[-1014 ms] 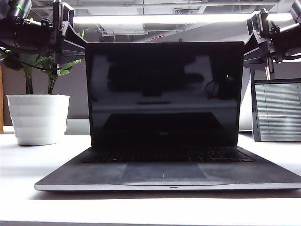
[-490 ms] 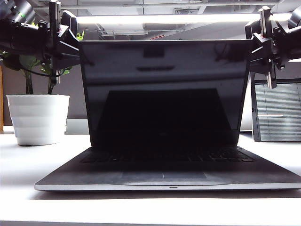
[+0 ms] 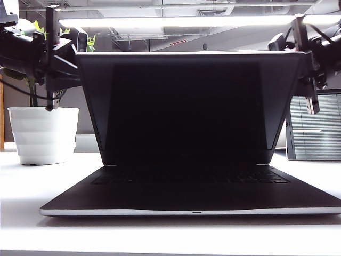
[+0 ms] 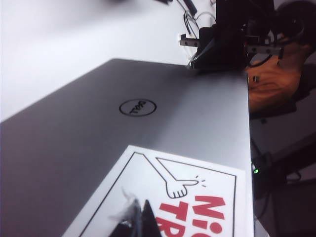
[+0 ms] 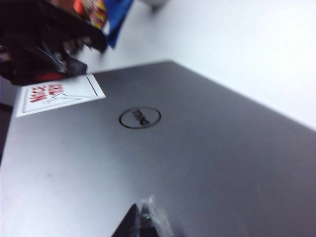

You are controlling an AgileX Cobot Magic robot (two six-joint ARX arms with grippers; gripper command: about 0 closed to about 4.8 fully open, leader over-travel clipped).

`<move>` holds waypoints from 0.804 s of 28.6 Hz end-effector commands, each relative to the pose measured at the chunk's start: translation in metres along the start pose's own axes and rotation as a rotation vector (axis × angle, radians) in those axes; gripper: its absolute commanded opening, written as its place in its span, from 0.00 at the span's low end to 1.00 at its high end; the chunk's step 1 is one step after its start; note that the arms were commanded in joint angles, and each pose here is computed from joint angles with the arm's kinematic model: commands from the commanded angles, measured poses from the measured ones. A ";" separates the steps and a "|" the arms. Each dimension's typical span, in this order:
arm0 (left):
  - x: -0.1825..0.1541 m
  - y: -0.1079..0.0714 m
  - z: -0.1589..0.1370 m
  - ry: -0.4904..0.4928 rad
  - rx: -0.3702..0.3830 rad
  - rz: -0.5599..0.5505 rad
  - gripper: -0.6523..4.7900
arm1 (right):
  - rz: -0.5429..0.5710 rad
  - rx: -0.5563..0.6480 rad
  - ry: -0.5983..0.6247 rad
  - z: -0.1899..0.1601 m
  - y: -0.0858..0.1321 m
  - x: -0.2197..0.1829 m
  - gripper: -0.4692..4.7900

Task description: Close the laptop lid.

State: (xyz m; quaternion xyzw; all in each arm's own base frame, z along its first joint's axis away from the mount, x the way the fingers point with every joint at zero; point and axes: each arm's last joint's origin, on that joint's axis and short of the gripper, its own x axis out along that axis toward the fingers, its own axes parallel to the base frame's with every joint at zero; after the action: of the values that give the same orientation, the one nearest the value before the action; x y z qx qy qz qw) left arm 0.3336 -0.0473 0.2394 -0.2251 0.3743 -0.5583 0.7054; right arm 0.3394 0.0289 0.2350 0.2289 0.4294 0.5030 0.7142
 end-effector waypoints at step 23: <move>0.019 0.012 -0.072 0.198 -0.121 0.046 0.11 | 0.042 0.186 0.164 -0.099 -0.031 0.036 0.08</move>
State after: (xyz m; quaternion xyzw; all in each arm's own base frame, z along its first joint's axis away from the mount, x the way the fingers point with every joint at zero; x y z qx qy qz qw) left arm 0.2864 -0.0551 0.1837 -0.2137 0.4843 -0.5411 0.6534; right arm 0.2765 0.0386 0.1460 0.2643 0.5302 0.4896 0.6397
